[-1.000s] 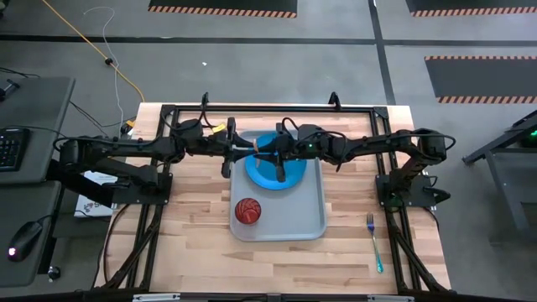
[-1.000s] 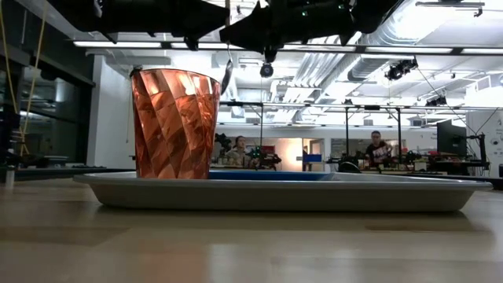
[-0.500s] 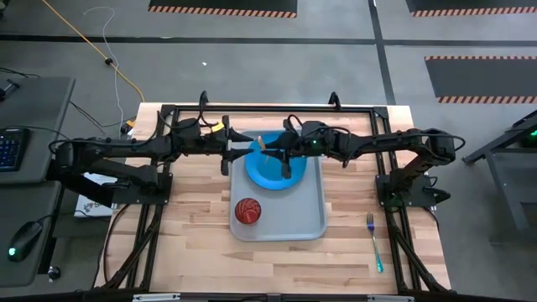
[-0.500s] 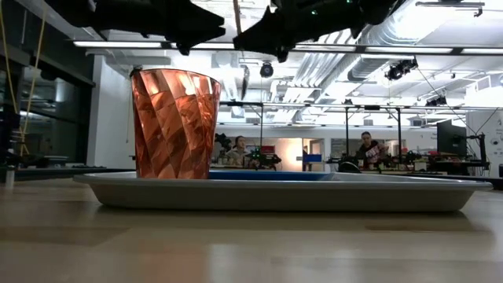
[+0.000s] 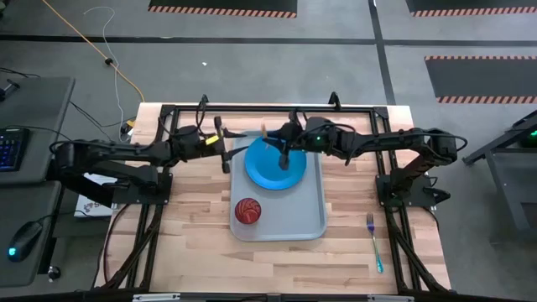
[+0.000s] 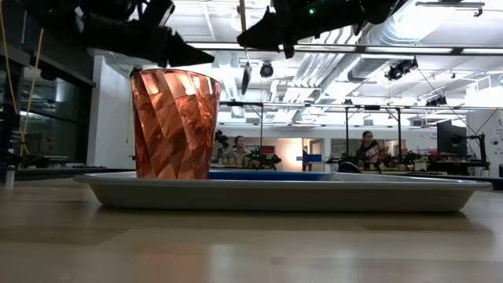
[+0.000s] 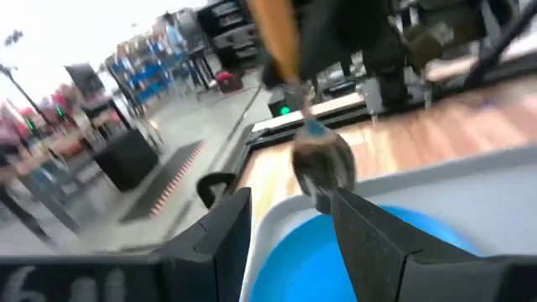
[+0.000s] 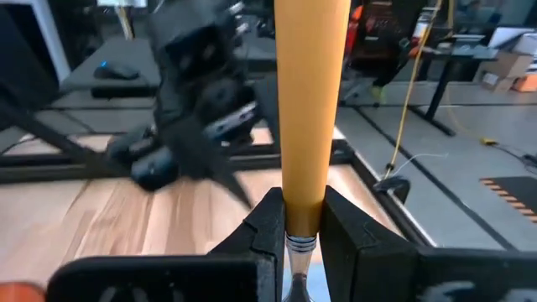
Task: Pick and place plate/cup/fork/spoon on tray
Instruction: Put the yellow spoon on the gray serving tray to the left of the blue plate
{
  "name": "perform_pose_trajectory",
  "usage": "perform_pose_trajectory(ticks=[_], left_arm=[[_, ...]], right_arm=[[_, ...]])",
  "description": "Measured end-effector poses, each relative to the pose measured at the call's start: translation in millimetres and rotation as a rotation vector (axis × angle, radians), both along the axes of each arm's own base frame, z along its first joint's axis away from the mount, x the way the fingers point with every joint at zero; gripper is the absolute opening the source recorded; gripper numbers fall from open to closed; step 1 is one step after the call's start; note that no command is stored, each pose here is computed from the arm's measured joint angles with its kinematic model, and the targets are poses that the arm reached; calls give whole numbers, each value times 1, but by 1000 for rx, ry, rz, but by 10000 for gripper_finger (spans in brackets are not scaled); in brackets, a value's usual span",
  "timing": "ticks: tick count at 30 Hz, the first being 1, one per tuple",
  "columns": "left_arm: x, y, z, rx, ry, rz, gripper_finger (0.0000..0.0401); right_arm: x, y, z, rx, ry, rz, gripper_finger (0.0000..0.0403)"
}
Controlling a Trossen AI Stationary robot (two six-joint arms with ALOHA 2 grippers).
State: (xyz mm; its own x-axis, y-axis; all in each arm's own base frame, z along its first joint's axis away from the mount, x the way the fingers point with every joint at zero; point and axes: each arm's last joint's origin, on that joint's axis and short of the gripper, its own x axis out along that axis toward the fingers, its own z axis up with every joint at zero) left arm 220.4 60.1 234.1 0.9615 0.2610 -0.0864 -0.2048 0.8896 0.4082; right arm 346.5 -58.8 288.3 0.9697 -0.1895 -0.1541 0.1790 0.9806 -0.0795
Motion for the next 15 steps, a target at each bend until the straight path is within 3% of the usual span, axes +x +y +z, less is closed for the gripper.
perform_pose_trajectory(ticks=[6,15], left_arm=[[7,-6,-13,164,100,-15,154],[26,-10,-27,284,104,156,154]], right_arm=[[1,-5,8,12,-94,-40,31],[6,2,11,2,-173,-23,31]])
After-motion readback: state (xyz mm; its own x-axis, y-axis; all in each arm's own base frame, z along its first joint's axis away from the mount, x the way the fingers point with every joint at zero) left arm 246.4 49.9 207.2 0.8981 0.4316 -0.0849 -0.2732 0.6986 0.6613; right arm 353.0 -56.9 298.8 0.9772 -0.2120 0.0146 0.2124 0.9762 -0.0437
